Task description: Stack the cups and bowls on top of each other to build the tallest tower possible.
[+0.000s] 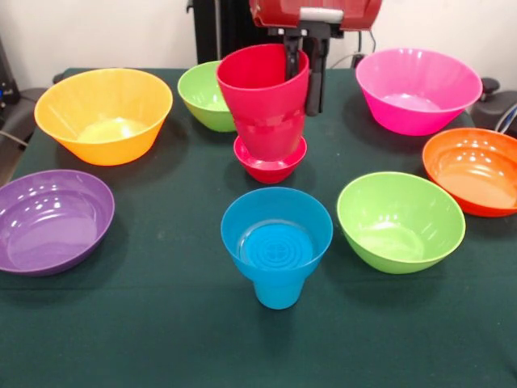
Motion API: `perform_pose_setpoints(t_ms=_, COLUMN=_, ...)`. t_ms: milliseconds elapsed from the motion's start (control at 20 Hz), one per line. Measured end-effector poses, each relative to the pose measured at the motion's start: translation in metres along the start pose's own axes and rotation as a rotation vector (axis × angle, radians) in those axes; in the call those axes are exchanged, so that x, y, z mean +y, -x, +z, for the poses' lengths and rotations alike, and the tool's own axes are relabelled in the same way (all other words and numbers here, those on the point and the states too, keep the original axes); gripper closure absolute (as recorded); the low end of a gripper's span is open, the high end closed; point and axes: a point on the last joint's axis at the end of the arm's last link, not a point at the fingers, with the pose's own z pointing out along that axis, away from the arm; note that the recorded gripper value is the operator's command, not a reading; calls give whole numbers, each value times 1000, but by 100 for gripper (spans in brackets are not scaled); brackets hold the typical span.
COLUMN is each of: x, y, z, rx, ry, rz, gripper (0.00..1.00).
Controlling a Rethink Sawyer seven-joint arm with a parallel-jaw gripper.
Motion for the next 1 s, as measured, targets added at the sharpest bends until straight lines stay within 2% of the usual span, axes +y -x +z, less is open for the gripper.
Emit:
perform_pose_setpoints(t_ms=400, x=12, y=-13, z=21, rx=37, ry=-7, rz=5, gripper=100)
perform_pose_setpoints(t_ms=1000, x=9, y=2, z=48, rx=22, ry=-33, rz=1, gripper=100)
